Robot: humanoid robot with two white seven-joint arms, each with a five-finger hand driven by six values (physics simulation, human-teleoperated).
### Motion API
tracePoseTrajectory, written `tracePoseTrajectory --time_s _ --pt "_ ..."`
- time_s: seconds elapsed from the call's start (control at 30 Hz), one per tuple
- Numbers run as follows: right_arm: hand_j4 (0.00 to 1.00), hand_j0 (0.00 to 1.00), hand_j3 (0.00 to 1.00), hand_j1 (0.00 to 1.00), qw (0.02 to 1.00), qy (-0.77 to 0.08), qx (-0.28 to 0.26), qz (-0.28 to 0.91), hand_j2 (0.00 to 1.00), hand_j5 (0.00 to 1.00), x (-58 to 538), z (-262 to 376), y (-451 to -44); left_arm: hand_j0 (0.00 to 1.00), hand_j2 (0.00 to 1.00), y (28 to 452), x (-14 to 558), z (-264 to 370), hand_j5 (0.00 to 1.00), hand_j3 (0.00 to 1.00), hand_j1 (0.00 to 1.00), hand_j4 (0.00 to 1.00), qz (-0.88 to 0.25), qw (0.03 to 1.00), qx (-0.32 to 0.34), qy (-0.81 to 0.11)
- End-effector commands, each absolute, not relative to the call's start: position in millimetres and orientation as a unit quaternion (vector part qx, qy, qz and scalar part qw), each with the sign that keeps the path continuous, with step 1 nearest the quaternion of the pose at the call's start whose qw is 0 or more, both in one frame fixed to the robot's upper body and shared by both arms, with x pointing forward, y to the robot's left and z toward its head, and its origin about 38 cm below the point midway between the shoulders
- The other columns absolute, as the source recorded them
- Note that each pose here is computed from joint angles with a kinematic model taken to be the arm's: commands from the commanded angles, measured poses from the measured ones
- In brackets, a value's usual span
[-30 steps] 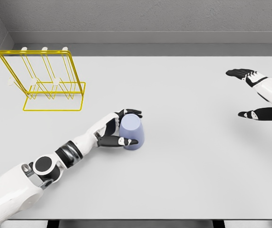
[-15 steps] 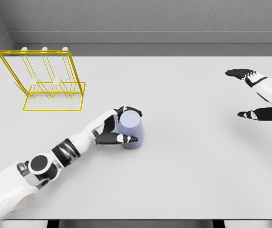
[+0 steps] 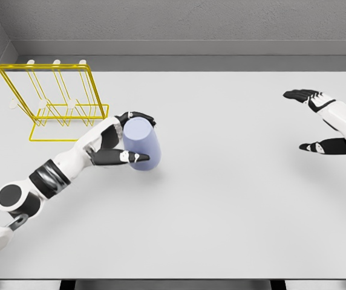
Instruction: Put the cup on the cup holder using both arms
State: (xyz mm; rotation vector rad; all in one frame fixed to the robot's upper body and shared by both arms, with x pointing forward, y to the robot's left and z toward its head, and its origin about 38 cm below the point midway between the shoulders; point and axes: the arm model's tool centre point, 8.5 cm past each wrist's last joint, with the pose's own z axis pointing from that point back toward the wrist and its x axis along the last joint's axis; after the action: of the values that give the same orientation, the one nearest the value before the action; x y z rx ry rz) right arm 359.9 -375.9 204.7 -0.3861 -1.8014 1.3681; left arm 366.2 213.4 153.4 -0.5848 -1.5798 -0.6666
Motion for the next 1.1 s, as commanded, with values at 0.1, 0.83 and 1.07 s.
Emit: tracePoseTrajectory --time_s 0.1,0.83,1.07 --pt "1.0 1.0 1.0 1.0 0.412 -0.718 -0.147 0.542 1.0 1.0 360 203 -373 0.64 0.64 233 374 172 0.64 0.64 0.64 0.64 -0.278 0.618 -0.245 -0.694" --pt "1.0 1.0 1.0 1.0 0.406 -0.723 -0.155 0.537 1.0 1.0 361 211 -377 0.64 0.64 270 400 219 0.64 0.64 0.64 0.64 -0.261 0.604 -0.208 -0.724" --pt "1.0 1.0 1.0 1.0 0.407 -0.724 -0.155 0.536 1.0 1.0 362 212 -377 0.64 0.64 281 406 231 0.64 0.64 0.64 0.64 -0.256 0.6 -0.195 -0.732"
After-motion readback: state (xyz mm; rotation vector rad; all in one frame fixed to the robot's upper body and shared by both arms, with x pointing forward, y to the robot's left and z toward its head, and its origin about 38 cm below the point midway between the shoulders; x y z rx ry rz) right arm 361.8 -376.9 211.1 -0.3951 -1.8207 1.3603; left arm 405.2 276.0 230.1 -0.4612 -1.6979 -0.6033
